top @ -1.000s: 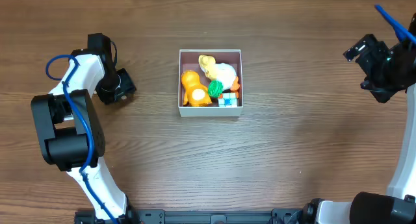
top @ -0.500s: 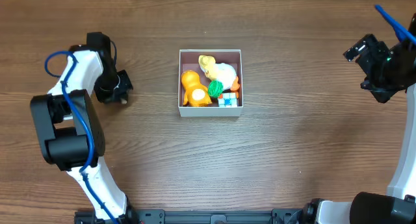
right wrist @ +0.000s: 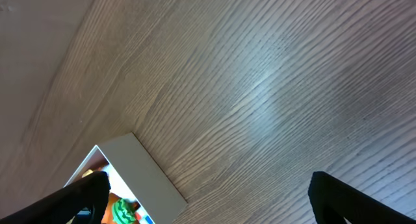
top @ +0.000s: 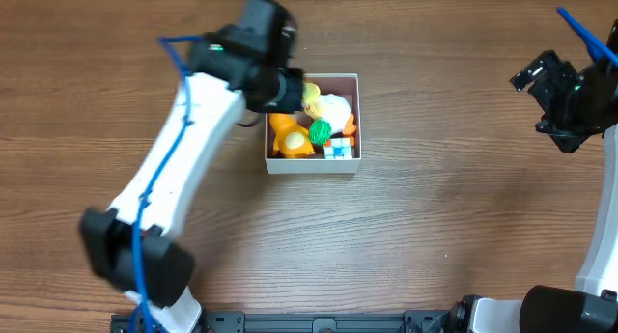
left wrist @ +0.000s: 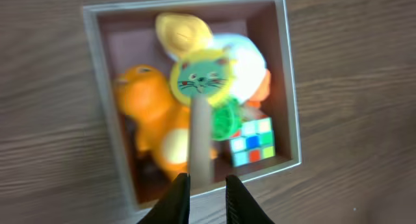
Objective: Pack container
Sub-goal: 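Carry the rattle with the left gripper into the box and release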
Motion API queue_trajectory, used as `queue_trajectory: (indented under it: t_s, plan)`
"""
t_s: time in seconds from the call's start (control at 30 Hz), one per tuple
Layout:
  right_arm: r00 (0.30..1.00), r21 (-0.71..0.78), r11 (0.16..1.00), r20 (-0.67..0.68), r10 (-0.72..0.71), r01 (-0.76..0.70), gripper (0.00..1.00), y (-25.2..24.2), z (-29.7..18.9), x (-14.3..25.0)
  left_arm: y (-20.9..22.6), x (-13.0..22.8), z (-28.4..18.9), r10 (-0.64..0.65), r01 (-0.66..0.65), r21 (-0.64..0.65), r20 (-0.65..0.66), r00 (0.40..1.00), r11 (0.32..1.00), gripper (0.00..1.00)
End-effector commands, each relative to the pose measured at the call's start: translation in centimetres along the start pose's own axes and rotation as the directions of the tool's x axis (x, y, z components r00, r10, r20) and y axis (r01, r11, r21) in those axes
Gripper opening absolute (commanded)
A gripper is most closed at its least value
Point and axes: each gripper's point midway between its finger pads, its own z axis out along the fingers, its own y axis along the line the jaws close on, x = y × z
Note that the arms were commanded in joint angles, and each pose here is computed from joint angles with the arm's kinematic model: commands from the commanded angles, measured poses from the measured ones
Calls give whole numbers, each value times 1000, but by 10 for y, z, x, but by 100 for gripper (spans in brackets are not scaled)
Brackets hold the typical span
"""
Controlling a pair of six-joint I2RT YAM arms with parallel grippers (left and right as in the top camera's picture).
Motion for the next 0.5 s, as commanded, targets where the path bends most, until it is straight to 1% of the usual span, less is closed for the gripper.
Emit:
queue_trajectory:
  t_s: [0.0, 0.07, 0.13, 0.2, 0.27, 0.37, 0.4, 0.43, 0.47]
  plan:
    - [1000, -3, 1000, 4, 5, -5, 100, 1, 0, -2, -15, 6, 67, -125, 121, -59, -61, 990, 991, 16]
    - [1000, -2, 1000, 5, 5, -5, 100, 1, 0, -2, -17, 7, 90, -194, 189, -69, -72, 978, 980, 14]
    - [1000, -3, 1000, 4, 5, -5, 100, 1, 0, -2, -15, 6, 104, -213, 207, -75, -78, 974, 975, 13]
    - [1000, -3, 1000, 4, 5, -5, 100, 1, 0, -2, -13, 6, 107, -219, 213, -79, -82, 972, 974, 13]
    - [1000, -3, 1000, 5, 5, -5, 100, 1, 0, -2, -17, 5, 96, -213, 209, -58, -82, 974, 976, 15]
    - [1000, -3, 1000, 5, 5, -5, 100, 1, 0, -2, -17, -4, 47, -149, 148, -37, -32, 988, 988, 23]
    - [1000, -3, 1000, 4, 5, -5, 100, 1, 0, -2, -13, -10, 14, -118, 119, -40, 16, 993, 992, 30]
    - [1000, -2, 1000, 5, 5, -5, 100, 1, 0, -2, -4, -14, -21, -99, 103, -60, 72, 992, 993, 39]
    - [1000, -3, 1000, 4, 5, -5, 100, 1, 0, -2, 6, -17, -55, -87, 100, -90, 133, 987, 991, 50]
